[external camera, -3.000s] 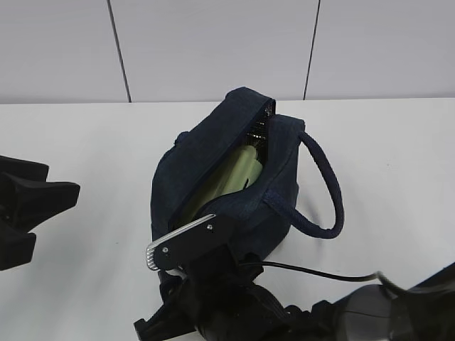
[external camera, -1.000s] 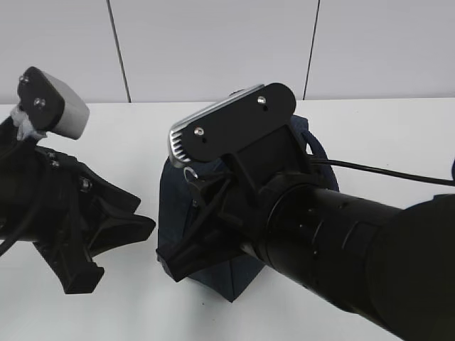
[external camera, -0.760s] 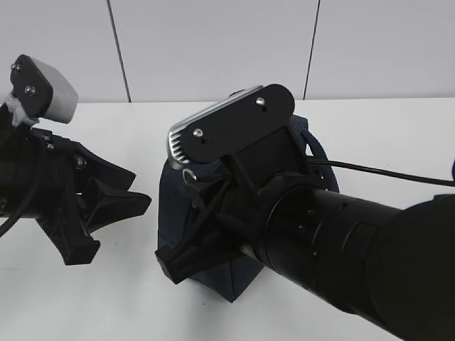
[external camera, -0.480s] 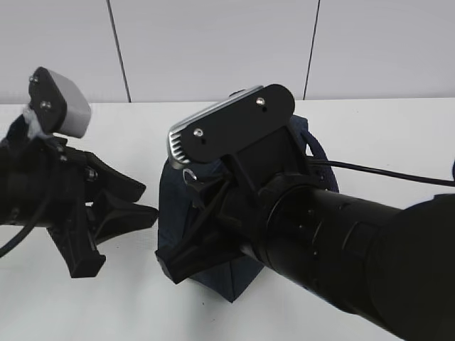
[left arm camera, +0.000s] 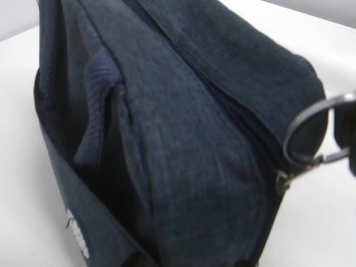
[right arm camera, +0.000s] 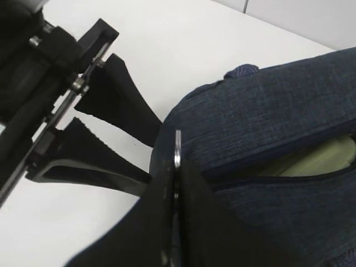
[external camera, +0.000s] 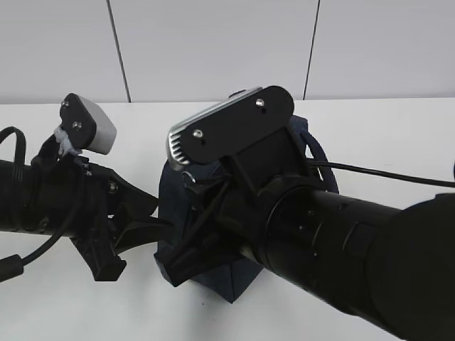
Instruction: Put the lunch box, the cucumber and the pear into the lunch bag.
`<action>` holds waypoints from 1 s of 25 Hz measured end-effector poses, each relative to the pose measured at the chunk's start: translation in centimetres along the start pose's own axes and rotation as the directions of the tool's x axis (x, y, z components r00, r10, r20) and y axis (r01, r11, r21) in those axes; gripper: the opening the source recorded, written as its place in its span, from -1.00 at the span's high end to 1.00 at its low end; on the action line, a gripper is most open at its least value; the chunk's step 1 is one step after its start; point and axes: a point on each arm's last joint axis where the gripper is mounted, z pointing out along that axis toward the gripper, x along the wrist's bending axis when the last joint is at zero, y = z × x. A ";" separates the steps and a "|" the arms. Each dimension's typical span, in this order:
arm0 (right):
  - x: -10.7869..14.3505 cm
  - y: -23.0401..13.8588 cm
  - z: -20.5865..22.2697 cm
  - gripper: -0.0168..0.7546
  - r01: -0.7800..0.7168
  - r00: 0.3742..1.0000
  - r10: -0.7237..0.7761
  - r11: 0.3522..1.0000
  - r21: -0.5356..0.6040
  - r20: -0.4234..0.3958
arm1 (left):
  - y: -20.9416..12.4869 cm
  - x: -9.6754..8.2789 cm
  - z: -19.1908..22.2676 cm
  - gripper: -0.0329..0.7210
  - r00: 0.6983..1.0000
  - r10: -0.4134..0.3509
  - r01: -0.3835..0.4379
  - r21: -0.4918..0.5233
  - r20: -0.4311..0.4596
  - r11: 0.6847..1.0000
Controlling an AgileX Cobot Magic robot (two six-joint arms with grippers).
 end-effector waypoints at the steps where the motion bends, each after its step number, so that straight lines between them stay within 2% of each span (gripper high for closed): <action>1: 0.0 0.0 0.0 0.94 -0.001 1.000 0.001 1.000 0.001 0.000 | 0.3 0.1 0.1 0.10 1.000 0.003 -0.003 -0.010 0.009 1.000; 5: 0.0 0.0 0.0 0.94 -0.001 1.000 0.001 1.000 0.001 -0.002 | 0.7 0.3 0.8 0.13 0.999 -0.003 0.004 -0.024 0.051 1.000; 6: 0.0 0.0 0.0 0.94 -0.001 1.000 0.001 1.000 0.001 -0.002 | 0.7 0.4 1.0 0.22 0.998 -0.011 0.013 -0.024 0.057 1.000; 9: 0.0 0.0 0.0 0.94 -0.004 1.000 0.004 1.000 0.002 -0.001 | 0.6 0.5 1.2 0.72 0.998 -0.031 0.032 -0.027 0.060 0.999; 11: 0.0 0.0 0.0 0.94 -0.004 1.000 0.004 1.000 0.001 0.003 | 0.6 0.5 1.2 0.87 0.997 -0.032 0.034 -0.030 0.064 0.999; 18: -0.9 1.7 0.2 0.94 -0.020 0.997 0.021 1.000 -0.021 0.072 | 0.7 0.4 1.2 0.92 0.997 -0.034 0.036 -0.034 0.069 0.999; 25: -3.5 4.8 0.6 0.94 -0.089 0.987 0.096 0.994 -0.057 0.129 | 0.8 0.5 1.2 0.93 0.996 -0.045 0.049 -0.044 0.072 0.998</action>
